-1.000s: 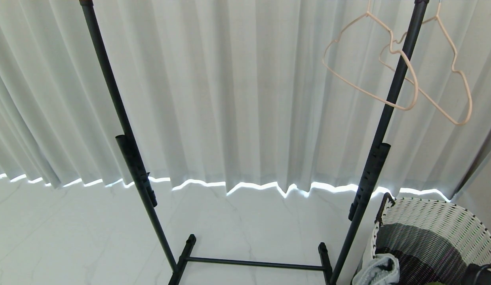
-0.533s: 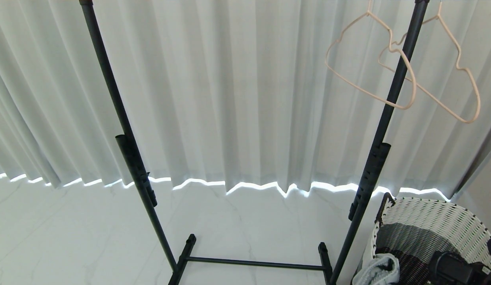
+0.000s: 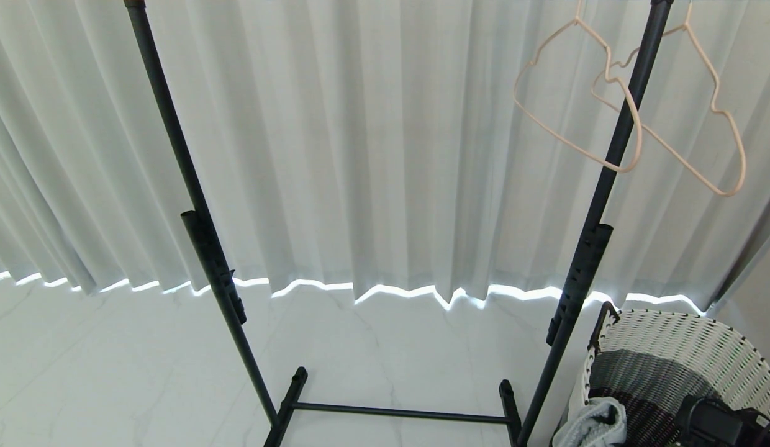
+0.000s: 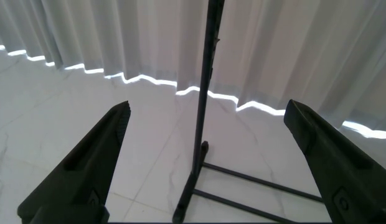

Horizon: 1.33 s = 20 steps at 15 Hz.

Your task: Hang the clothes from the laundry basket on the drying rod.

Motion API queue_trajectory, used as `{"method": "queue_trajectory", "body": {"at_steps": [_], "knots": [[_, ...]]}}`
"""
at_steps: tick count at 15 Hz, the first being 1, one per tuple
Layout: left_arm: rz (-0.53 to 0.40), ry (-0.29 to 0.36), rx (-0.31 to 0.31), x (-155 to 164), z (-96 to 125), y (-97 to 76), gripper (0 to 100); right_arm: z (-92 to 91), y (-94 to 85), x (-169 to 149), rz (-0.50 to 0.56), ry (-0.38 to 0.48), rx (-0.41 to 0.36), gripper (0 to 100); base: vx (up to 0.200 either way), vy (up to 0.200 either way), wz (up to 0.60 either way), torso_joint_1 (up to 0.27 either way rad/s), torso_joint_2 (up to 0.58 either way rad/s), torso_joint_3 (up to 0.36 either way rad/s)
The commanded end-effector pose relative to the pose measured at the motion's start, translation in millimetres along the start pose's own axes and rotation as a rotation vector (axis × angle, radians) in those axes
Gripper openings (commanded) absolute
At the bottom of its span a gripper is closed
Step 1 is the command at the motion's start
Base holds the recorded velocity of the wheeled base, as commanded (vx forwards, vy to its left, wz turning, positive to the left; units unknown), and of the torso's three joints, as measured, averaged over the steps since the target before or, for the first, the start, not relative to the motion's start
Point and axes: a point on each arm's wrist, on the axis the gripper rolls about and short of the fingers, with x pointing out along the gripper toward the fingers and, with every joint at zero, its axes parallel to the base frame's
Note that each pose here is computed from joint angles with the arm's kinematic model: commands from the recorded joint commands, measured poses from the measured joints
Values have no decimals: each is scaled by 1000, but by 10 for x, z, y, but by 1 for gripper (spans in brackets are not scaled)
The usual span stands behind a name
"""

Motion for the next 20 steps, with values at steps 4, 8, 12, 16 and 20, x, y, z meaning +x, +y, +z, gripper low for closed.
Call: {"method": "queue_trajectory", "body": {"at_steps": [4,8,12,16,20], "knots": [[1,0,1,0,0,0,100,6,-84,3,-39,-42,0,0,0,0,0,0,0,0],[1,0,3,0,0,0,100,56,-147,-178,-157,-123,56,0,0,0,0,0,0,0],[1,0,7,0,0,0,100,57,-109,-539,-251,-236,299,0,0,0,0,0,0,0],[-4,0,35,0,0,-1,100,7,20,-1059,-300,-323,495,0,0,0,0,0,0,0],[-5,0,40,0,0,-1,100,-52,232,-1631,-207,-420,630,0,0,0,0,0,0,0]]}}
